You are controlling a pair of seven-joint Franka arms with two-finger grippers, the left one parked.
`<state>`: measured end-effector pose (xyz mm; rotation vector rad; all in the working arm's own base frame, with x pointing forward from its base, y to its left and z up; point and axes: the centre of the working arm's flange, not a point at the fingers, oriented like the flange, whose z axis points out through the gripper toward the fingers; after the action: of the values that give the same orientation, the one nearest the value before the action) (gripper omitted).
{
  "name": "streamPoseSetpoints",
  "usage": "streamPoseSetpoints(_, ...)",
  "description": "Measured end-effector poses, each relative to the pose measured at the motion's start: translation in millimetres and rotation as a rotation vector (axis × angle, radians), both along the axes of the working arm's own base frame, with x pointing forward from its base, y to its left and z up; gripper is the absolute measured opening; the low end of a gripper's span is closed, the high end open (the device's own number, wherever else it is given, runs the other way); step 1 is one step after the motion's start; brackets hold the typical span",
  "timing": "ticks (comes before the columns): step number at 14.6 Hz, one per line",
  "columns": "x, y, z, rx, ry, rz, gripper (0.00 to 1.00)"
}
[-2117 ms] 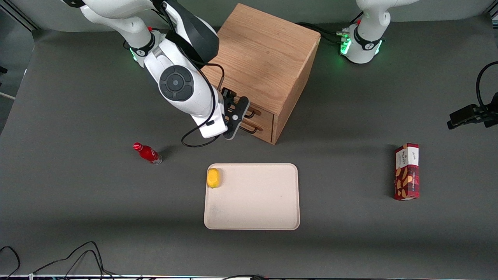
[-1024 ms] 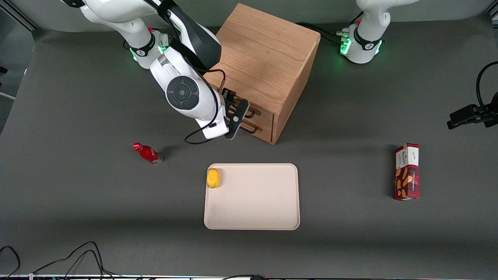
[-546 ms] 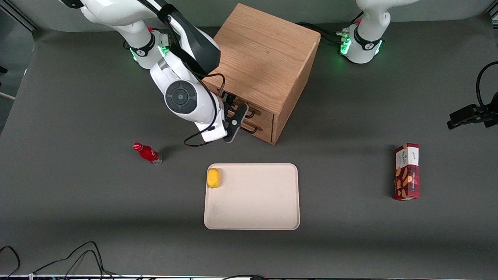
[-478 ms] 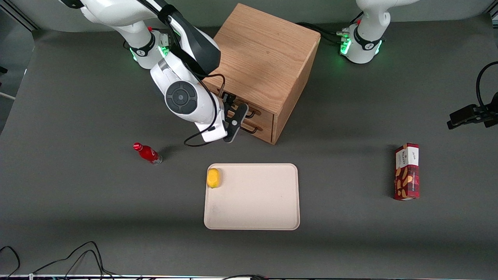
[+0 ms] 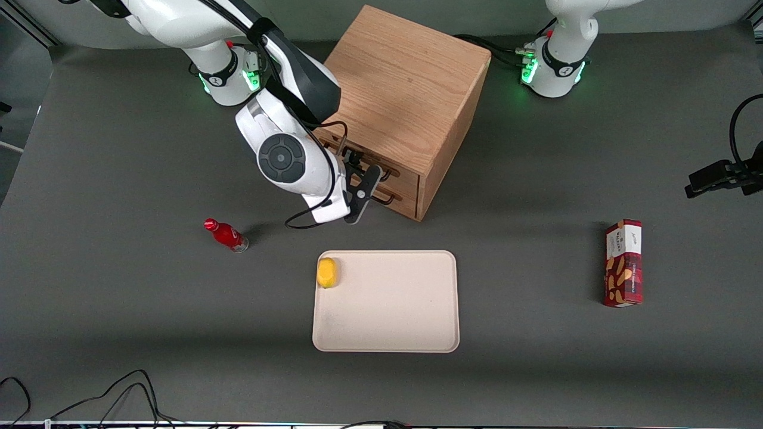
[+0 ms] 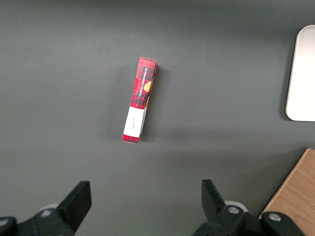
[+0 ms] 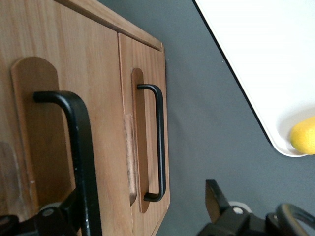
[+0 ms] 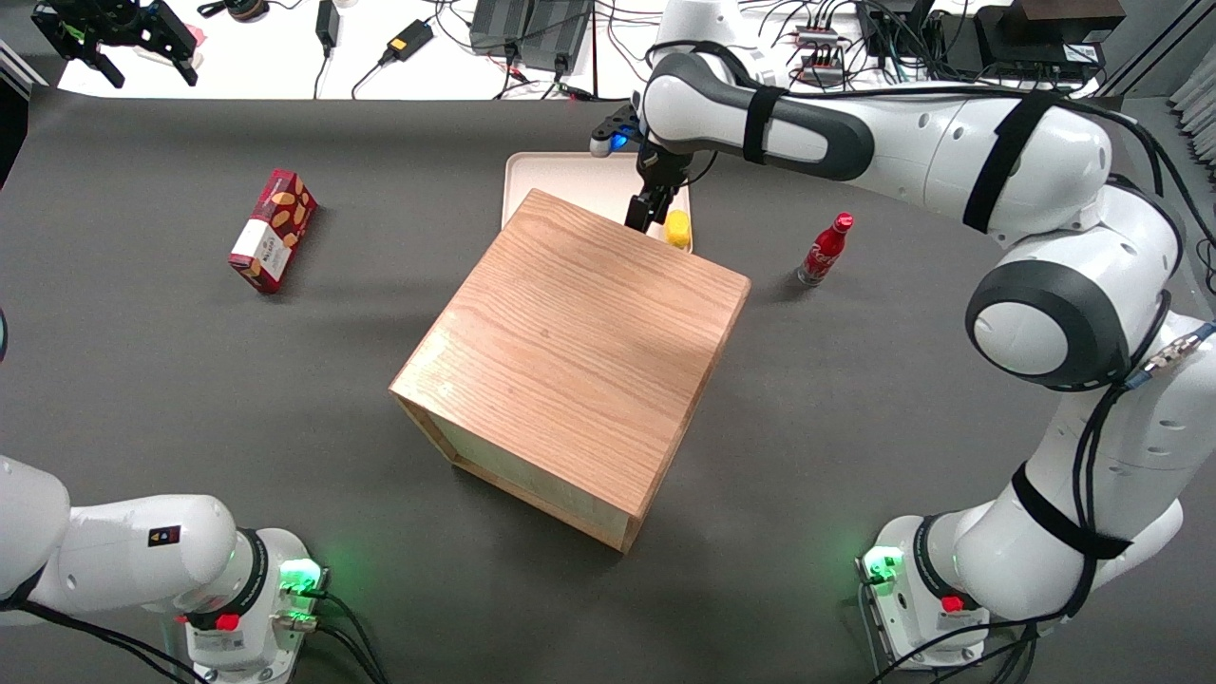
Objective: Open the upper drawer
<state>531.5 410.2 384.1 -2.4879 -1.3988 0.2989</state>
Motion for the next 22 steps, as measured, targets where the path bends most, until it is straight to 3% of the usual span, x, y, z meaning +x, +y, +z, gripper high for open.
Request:
streamPoseSetpoints(10, 1.6, 1.4, -16.7, -0.015, 0.011, 0.005, 1.0)
streamPoseSetpoints(15, 20.3, -11.0, -10.9, -0.025, -0.041, -0.015, 1.0)
streamPoseSetpoints(22, 33.9, -22.1, -9.9, -0.029, -0.055, -0.039, 1.0)
